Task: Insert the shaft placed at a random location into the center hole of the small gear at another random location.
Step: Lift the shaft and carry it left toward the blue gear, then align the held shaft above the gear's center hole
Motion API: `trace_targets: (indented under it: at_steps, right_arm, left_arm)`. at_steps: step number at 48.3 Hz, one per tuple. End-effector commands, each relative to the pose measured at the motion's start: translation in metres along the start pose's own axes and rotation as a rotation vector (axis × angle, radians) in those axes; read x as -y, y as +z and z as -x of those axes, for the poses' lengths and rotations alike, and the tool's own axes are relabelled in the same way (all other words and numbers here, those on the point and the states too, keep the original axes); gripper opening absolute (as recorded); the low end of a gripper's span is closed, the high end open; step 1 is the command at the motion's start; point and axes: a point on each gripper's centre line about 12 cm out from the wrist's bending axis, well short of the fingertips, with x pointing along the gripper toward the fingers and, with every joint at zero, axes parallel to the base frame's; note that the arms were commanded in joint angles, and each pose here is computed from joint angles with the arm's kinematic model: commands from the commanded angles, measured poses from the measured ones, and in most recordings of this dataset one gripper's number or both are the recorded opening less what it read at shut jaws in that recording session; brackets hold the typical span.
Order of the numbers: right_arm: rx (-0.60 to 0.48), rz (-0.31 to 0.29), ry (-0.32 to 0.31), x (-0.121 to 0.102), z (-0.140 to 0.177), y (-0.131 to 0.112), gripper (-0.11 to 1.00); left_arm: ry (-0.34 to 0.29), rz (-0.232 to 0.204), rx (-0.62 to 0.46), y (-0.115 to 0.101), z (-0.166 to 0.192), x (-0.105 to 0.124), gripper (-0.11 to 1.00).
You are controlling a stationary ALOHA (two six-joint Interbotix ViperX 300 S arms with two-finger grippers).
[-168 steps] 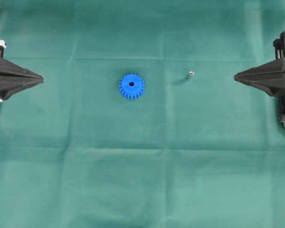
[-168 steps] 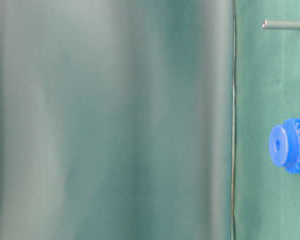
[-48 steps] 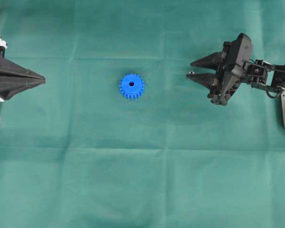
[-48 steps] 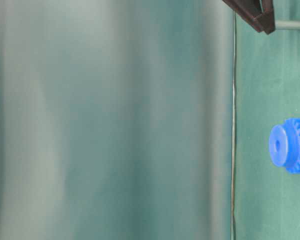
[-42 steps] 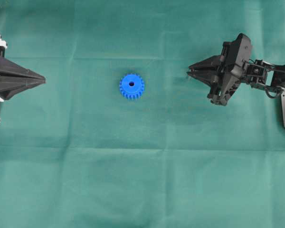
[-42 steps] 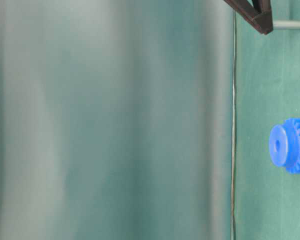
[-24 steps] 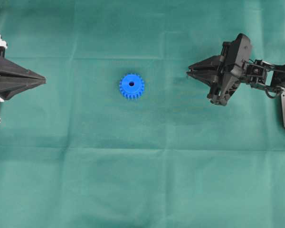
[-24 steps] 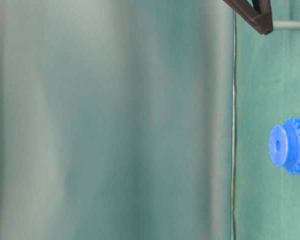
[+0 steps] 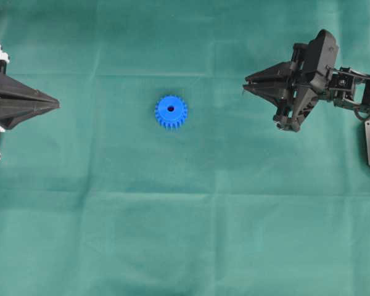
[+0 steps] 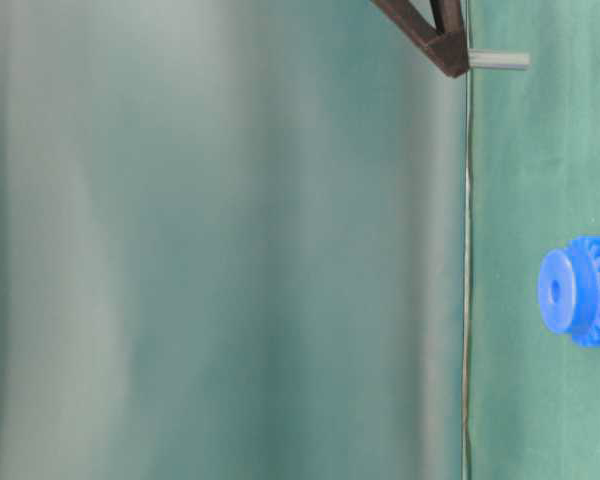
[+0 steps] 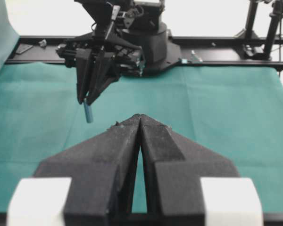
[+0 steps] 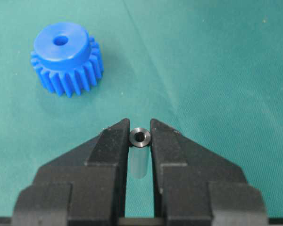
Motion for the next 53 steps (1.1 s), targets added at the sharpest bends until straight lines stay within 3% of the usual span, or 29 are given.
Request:
trace_targets:
  at_steps: [1,22,53]
  right_arm:
    - [0.026,0.009,0.005,-0.001,-0.001,0.011,0.13]
    - [0.031,0.021,0.029,-0.010,-0.016,0.018,0.13]
    - [0.038,0.056,0.108,-0.050,-0.096,0.060,0.13]
  left_arm:
    - [0.001,0.000,0.020,0.009,-0.003,0.000,0.00]
    - [0.001,0.000,0.021,0.009,-0.003,0.000,0.00]
    - [0.001,0.000,0.020,0.009,-0.003,0.000,0.00]
